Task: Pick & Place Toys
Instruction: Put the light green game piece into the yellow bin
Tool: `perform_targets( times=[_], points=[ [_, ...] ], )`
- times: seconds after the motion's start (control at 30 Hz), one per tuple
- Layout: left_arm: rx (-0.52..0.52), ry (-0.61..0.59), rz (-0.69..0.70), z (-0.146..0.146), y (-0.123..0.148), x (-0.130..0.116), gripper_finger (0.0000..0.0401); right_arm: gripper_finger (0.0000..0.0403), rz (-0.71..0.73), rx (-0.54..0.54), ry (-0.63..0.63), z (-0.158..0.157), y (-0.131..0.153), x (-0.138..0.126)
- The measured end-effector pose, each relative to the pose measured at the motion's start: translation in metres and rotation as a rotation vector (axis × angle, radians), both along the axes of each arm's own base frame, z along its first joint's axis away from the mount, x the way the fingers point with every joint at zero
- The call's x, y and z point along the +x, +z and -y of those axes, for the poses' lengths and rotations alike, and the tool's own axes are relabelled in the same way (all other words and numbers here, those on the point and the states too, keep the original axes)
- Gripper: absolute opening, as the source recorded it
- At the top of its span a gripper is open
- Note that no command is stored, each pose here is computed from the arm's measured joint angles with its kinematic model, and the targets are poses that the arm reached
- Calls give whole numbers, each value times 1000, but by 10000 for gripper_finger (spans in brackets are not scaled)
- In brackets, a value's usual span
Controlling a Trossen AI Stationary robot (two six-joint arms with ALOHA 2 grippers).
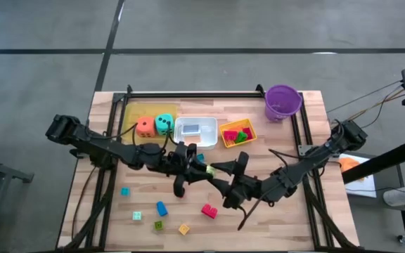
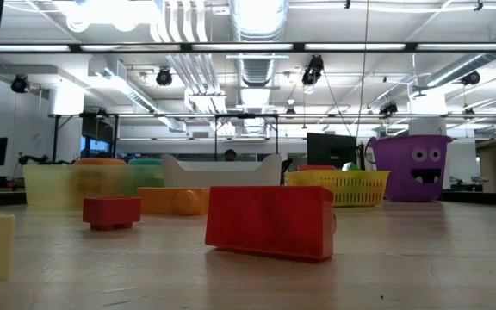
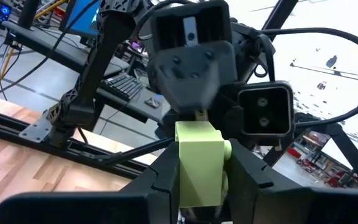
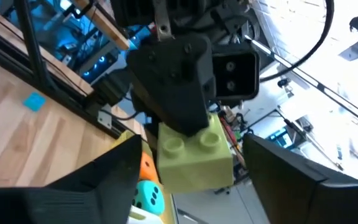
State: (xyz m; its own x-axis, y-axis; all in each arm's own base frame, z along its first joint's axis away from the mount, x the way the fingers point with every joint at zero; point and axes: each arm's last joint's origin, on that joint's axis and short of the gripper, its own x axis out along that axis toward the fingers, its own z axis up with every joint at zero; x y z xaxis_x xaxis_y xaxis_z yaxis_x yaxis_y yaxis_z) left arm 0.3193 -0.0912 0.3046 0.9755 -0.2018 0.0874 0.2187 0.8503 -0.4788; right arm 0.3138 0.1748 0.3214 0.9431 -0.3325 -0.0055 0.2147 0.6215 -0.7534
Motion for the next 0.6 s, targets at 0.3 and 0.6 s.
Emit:
perform_targets(
  times=[0.3,0.6],
  points=[
    [-4,-5,-3,0,0,0,79,134,-7,-17,41,0,0,1],
    [-1,1,-5,0,-1,0,138,134,-3,1,47,0,0,1]
  ],
)
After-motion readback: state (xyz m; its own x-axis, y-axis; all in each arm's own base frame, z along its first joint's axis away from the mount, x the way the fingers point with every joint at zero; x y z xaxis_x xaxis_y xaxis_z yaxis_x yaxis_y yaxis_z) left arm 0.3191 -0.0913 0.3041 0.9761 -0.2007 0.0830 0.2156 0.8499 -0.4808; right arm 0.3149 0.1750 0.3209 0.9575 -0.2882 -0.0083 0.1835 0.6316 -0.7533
